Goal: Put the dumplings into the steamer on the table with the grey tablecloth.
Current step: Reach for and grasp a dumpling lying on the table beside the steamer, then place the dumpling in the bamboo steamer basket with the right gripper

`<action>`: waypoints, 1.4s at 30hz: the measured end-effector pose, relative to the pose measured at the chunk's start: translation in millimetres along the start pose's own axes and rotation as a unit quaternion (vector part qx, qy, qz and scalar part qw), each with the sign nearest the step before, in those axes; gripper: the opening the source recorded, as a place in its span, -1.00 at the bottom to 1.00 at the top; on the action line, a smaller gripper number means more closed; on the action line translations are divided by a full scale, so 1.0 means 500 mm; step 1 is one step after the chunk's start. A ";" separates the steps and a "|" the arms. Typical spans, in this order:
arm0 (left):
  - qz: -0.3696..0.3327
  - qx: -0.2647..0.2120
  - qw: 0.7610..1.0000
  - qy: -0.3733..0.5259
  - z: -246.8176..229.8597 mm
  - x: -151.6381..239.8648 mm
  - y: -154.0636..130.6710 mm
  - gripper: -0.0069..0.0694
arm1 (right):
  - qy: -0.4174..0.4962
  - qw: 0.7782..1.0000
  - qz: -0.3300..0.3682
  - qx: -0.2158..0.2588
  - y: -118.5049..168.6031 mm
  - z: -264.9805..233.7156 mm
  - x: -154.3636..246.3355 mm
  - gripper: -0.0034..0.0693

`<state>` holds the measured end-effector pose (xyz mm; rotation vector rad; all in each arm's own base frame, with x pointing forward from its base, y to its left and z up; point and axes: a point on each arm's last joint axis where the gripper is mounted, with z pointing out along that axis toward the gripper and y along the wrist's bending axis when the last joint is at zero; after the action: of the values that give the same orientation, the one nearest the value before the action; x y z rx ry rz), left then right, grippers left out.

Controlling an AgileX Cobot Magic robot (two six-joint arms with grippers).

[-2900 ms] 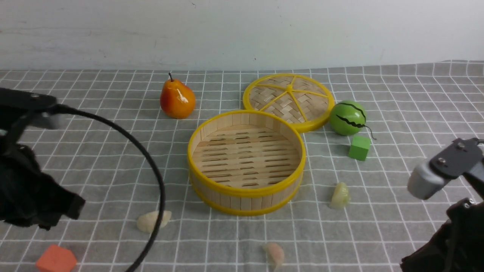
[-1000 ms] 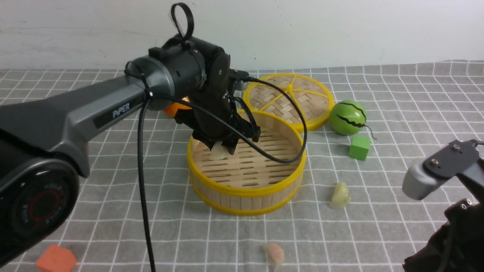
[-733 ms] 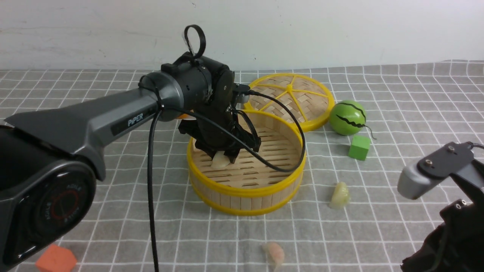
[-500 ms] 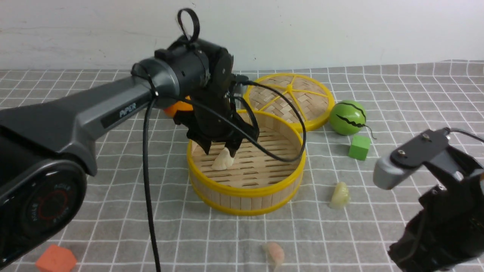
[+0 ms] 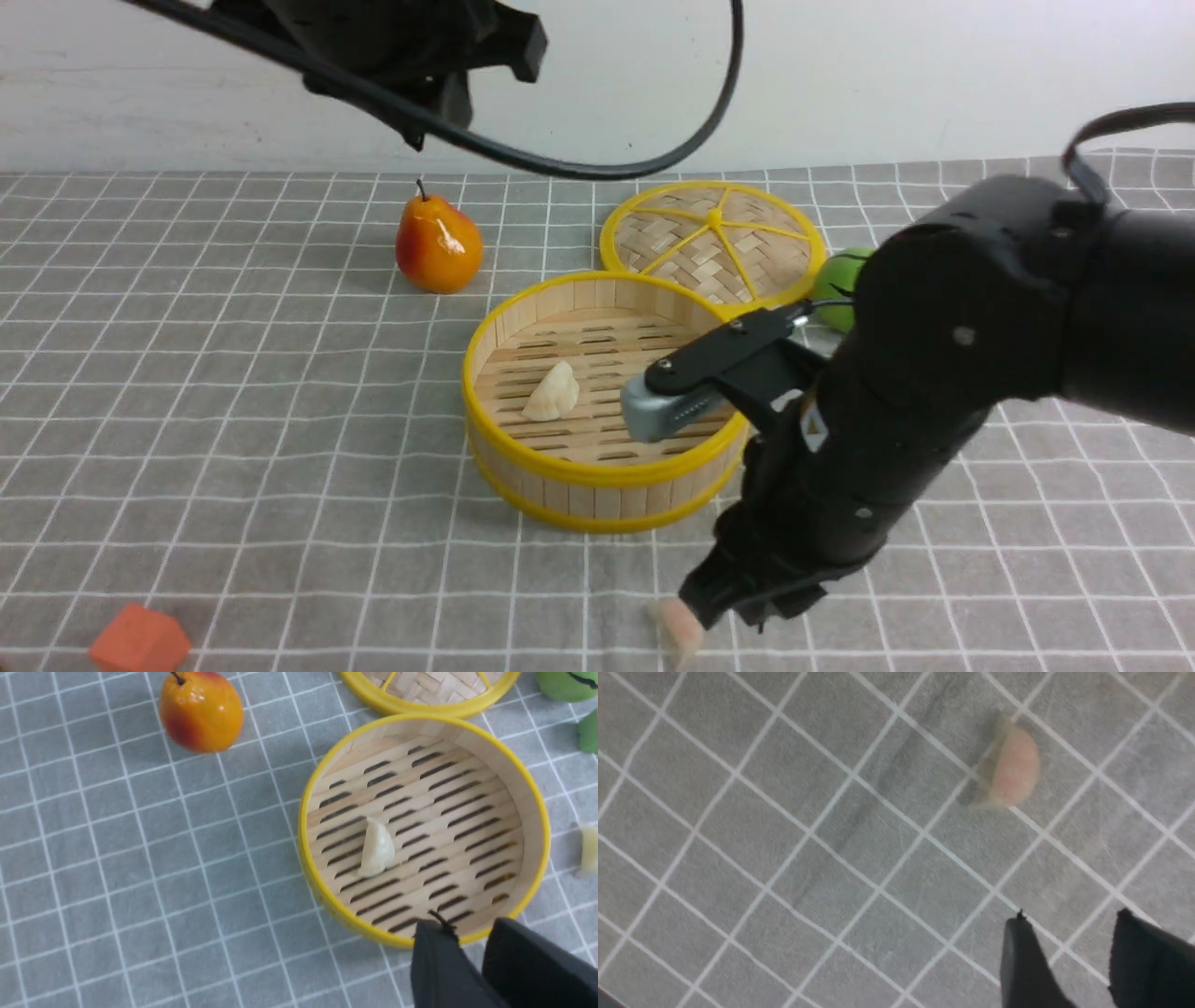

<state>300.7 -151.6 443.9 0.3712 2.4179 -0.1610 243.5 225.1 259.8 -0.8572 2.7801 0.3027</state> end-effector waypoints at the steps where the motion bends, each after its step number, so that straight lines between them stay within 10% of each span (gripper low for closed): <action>1: 0.000 0.000 1.000 0.002 -0.014 0.016 0.004 -0.67 | -0.001 1.000 0.003 -0.003 0.001 0.008 -0.005 -0.01; 12: -0.015 0.044 0.999 0.016 -0.133 0.262 0.037 -0.86 | 0.015 1.000 0.022 0.004 -0.007 0.146 -0.061 0.50; 25: -0.022 0.061 0.998 0.003 -0.175 0.451 0.066 -0.86 | 0.027 0.999 0.029 0.028 -0.018 0.207 -0.078 -0.46; 42: -0.027 0.075 0.997 0.002 -0.183 0.456 0.062 -0.86 | -0.158 0.983 0.070 0.055 -0.090 0.034 -0.268 -0.46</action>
<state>87.8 -52.0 365.7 0.3729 2.4290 -0.3674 380.0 263.8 273.0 -0.5362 2.5347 0.2783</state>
